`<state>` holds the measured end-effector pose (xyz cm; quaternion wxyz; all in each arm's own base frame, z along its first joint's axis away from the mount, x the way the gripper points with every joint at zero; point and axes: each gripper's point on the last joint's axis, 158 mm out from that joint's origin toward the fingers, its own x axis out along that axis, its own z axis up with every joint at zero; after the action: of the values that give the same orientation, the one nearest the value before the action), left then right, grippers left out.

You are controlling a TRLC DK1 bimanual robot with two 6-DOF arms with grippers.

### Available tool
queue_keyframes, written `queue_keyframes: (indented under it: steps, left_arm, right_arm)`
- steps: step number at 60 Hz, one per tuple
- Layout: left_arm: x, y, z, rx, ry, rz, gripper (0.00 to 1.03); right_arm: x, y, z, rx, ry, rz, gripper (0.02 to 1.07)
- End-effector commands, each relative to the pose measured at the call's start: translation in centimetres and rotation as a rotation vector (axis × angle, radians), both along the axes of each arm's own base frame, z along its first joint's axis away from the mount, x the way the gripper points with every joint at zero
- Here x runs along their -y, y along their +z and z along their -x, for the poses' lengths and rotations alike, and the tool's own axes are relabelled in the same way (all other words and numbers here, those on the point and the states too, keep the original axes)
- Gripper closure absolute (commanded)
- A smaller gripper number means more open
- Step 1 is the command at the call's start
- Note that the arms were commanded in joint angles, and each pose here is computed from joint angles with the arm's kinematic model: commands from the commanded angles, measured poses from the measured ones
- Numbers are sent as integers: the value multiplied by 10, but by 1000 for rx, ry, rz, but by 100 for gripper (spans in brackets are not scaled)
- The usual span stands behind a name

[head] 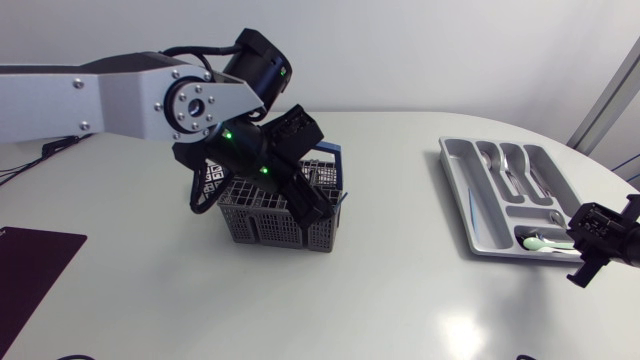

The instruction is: Transfer all utensils from the basket to the drawer tray.

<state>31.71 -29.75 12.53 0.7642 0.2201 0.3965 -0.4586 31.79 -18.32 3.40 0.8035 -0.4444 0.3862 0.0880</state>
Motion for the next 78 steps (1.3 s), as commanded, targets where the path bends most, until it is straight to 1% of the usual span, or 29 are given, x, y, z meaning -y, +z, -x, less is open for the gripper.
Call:
queue_keyframes:
  steps: [1,8,13,25,35,38,46,55,65,70,78]
  left_arm:
    - [-1,-15,5,-18,-14,-29,5]
    - [-2,-15,4,-16,-13,-30,5]
    - [-2,-17,5,-18,-14,-33,5]
    - [-2,-20,6,-9,-18,-42,5]
    - [-1,-23,4,4,-17,-49,5]
    - [1,-24,4,12,-19,-49,5]
    - [4,-33,4,53,-20,-69,5]
    - [11,-42,8,107,-35,-80,5]
    - [20,-43,5,212,-29,-95,6]
    - [24,-39,1,252,-20,-83,6]
    - [28,-33,-8,301,5,-69,12]
  right_arm:
    - [5,-16,6,-39,9,27,100]
    - [8,-21,5,-31,10,48,85]
    - [9,-28,8,-49,17,69,78]
    - [9,-35,15,-56,30,100,50]
    - [8,-20,23,-34,21,108,24]
    - [5,-13,24,-28,22,95,20]
    - [-6,-1,29,-15,12,50,14]
    - [-20,6,29,2,8,1,14]
    - [-37,8,27,6,8,-48,12]
    - [-46,11,25,14,11,-71,12]
    - [-63,15,24,29,30,-93,12]
